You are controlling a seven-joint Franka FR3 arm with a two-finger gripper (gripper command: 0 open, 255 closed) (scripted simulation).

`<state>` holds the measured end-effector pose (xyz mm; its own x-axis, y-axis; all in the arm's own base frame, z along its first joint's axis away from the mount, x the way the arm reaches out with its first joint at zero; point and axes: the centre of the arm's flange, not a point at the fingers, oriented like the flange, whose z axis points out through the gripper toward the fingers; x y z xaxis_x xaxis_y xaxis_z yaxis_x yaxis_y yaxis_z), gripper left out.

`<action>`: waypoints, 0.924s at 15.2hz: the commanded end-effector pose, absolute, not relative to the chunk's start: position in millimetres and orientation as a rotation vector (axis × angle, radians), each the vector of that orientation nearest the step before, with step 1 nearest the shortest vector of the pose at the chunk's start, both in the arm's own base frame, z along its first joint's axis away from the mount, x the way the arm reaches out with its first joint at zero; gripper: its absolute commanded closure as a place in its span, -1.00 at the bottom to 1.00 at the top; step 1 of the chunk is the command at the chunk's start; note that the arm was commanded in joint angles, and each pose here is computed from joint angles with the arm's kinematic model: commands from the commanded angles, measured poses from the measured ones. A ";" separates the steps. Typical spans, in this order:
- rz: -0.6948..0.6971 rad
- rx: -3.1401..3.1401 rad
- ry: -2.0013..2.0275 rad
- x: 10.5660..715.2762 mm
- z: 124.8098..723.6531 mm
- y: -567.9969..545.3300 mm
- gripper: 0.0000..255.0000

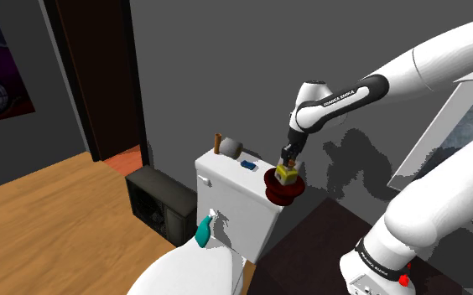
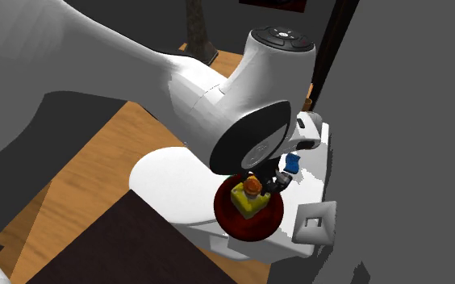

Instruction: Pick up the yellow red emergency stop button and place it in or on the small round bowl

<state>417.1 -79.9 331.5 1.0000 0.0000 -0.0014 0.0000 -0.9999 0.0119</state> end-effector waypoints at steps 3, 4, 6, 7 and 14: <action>0.000 3.130 0.000 415.1 327.0 -79.7 1.00; 0.000 3.130 0.000 415.1 327.0 -79.7 1.00; 0.000 3.130 0.000 415.1 327.0 -79.7 1.00; 0.000 3.130 0.000 415.1 327.0 -79.7 1.00; 0.000 3.130 0.000 415.1 327.0 -79.8 -1.00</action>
<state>415.1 -79.8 327.0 1.0000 0.0001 0.0001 0.0001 -0.9999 0.0120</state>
